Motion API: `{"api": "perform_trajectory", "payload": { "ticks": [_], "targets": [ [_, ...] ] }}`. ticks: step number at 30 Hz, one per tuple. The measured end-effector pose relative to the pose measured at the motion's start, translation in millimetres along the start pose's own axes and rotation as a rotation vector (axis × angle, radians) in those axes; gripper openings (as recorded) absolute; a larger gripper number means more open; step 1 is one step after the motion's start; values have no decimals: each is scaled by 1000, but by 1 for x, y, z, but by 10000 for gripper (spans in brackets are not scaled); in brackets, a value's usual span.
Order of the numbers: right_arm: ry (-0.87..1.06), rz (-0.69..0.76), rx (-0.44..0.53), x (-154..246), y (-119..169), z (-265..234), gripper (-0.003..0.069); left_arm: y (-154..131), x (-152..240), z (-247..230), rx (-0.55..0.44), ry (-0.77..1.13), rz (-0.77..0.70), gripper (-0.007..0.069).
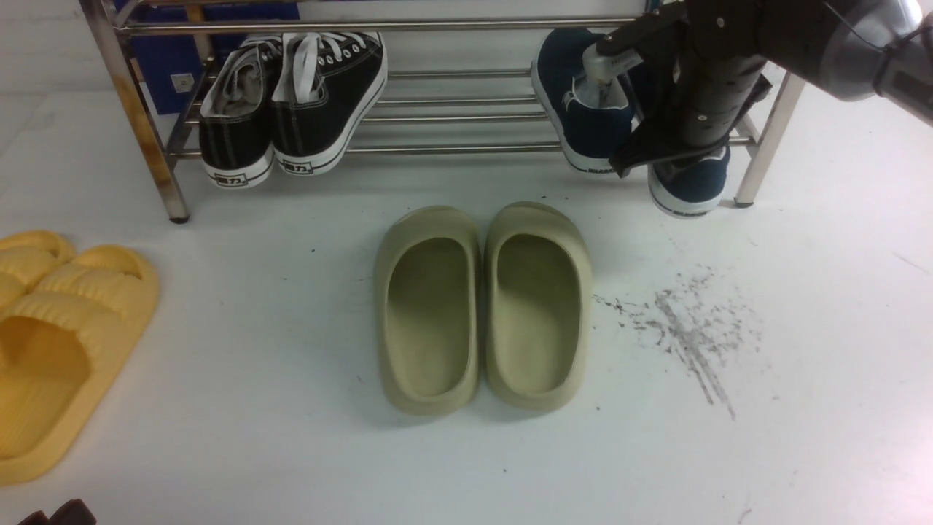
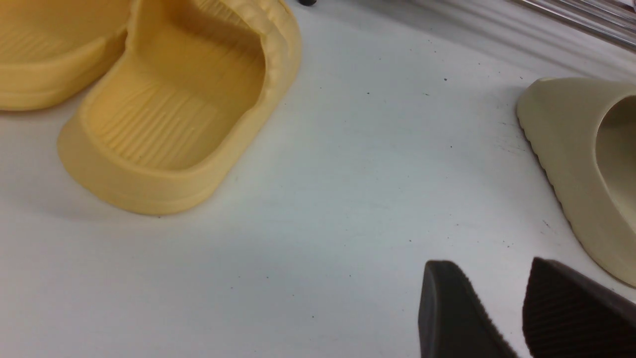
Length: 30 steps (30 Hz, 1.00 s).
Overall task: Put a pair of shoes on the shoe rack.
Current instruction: Use the right arm to put a shoe into the shoe rack
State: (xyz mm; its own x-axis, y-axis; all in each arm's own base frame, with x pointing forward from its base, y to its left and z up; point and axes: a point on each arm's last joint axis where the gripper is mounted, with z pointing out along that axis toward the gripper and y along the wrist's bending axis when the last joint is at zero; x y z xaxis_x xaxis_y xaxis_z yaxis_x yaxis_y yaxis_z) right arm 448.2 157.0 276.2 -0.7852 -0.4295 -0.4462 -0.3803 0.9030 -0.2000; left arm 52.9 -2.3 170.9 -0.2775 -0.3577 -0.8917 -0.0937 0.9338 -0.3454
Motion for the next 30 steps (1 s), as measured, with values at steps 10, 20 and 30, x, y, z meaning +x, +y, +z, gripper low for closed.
{"api": "perform_trajectory", "payload": {
  "ticks": [10, 20, 30],
  "targets": [
    [-27, -39, 44, -3, -1, 18, 40, 0, 0, 0, 0, 0, 0, 237],
    [-101, -26, 58, -9, -1, 24, 40, 0, 0, 0, 0, 0, 0, 237],
    [-155, 25, 94, -14, -10, 23, 232, 0, 0, 0, 0, 0, 0, 237]
  ]
}}
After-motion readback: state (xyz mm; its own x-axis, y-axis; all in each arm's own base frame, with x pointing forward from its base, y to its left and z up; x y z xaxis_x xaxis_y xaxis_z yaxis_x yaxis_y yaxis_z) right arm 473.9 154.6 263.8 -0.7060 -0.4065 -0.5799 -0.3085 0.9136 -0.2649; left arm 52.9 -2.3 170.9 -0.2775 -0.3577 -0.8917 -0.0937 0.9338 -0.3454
